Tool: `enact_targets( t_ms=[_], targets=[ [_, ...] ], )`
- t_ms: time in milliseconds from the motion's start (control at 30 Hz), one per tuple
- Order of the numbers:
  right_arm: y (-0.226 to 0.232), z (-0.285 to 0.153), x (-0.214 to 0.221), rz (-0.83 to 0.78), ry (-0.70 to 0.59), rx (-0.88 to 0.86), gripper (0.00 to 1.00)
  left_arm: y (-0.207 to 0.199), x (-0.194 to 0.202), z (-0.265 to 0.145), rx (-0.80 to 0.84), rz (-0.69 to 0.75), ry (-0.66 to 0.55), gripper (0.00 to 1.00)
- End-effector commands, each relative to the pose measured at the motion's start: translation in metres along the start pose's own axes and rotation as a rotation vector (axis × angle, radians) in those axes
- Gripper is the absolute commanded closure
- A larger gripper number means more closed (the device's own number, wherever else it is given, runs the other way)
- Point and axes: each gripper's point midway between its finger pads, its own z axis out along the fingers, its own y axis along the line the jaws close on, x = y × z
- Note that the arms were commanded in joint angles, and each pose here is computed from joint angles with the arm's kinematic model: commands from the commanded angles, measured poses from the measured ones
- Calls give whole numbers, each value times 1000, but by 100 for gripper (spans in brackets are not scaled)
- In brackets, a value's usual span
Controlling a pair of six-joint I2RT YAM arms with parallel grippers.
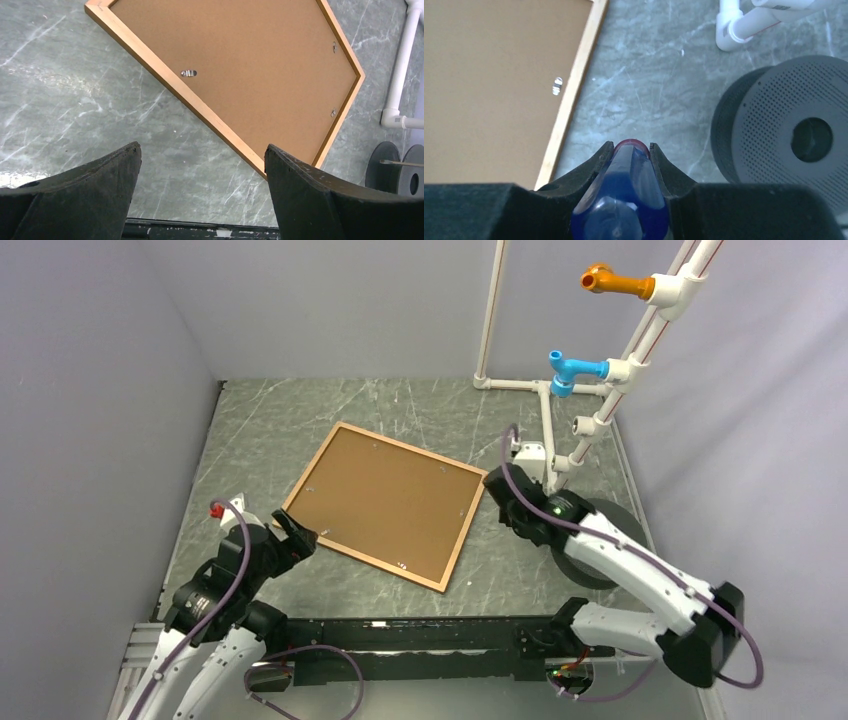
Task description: Take the photo out of the frame
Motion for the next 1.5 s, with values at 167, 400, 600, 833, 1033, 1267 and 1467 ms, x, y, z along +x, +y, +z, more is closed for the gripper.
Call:
enact_targets(
  t_ms=[167,400,600,833,1033,1267,1467],
  targets=[
    [-26,-1,11,-226,272,267,100,-11,1,4,62,28,5,4],
    [-31,18,34,-352,480,307,100,-14,-6,-1,101,41,-41,3],
    [-35,34,47,-400,598,362,100,-21,-7,-2,150,70,-51,2],
    [-37,70,54,-382,674,382,100,-27,-6,-7,196,81,-53,3],
    [-50,106,76,-353,755,408,100,-27,-9,-11,215,70,-79,3],
    [-63,132,88,-328,726,455,100,-27,-6,-15,228,65,-82,3],
    [-65,137,97,-313,721,450,91,-24,-6,-16,222,51,-90,3]
  ],
)
